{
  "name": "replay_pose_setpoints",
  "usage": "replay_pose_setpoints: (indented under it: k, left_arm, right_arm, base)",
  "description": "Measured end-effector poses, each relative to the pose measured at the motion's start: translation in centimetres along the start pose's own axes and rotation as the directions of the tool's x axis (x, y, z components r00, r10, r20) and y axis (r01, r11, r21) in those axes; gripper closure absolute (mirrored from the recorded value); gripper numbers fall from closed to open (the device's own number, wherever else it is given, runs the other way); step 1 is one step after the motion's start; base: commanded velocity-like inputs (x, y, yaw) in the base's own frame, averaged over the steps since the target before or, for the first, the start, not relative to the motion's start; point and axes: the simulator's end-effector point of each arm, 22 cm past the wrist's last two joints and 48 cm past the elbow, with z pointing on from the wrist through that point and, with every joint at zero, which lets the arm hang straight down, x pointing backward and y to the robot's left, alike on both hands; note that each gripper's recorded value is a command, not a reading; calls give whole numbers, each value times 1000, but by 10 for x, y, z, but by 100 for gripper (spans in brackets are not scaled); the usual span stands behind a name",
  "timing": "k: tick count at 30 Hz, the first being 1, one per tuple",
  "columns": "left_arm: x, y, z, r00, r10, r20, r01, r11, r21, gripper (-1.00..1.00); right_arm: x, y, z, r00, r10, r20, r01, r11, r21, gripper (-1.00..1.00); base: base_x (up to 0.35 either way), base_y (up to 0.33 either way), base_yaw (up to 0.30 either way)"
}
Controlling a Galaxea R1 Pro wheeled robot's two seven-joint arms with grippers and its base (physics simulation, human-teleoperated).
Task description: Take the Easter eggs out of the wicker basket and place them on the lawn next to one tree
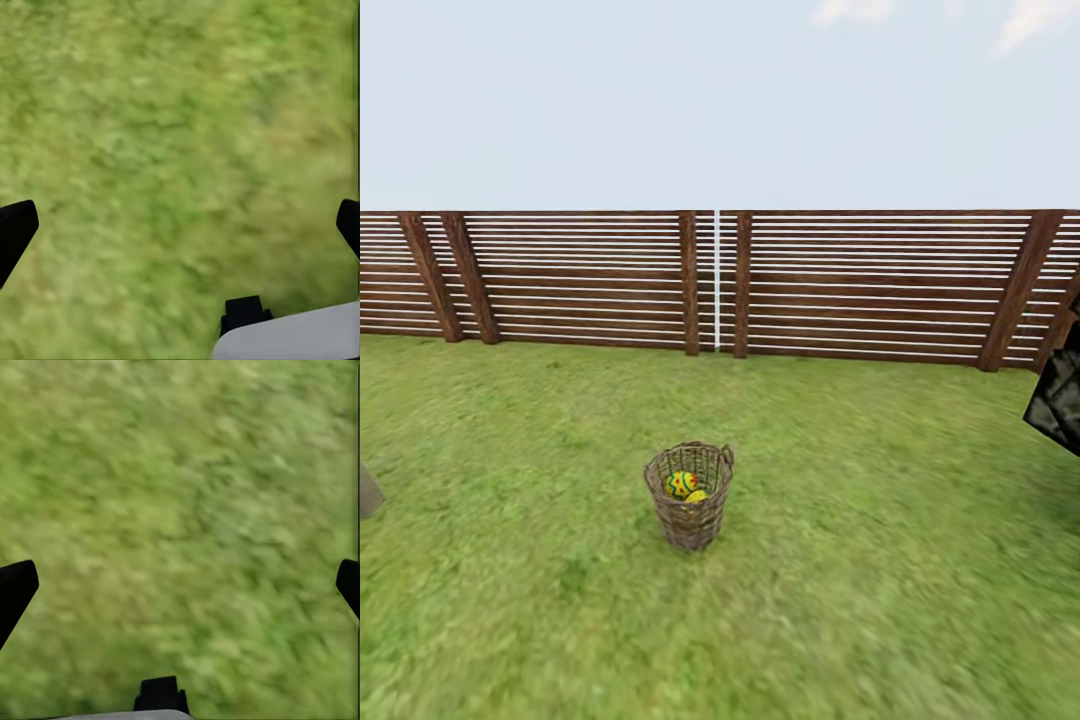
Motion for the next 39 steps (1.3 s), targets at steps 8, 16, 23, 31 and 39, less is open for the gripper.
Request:
replay_pose_setpoints:
  k: [8, 16, 23, 31, 39]
  left_arm:
    - [0, -1, 0, 1000, -1, 0, 1, 1000, 1, -100]
    - [0, -1, 0, 1000, -1, 0, 1, 1000, 1, -100]
    - [0, -1, 0, 1000, -1, 0, 1, 1000, 1, -100]
    - [1, -1, 0, 1000, -1, -4, 1, 1000, 2, -100]
    - [2, -3, 0, 1000, -2, -7, 2, 1000, 4, -100]
  right_arm:
    - [-1, 0, 0, 1000, -1, 3, 1, 1000, -2, -100]
    - [-2, 0, 0, 1000, -1, 3, 1, 1000, -2, -100]
    - [-1, 0, 0, 1000, -1, 3, 1, 1000, -2, -100]
    - [1, 0, 0, 1000, -1, -3, 1, 1000, -2, -100]
    - [3, 0, 0, 1000, -2, -8, 2, 1000, -1, -100]
  base:
    - [265, -207, 0]
    - [265, -207, 0]
    - [265, -208, 33]
    - [265, -208, 235]
    - [265, -208, 245]
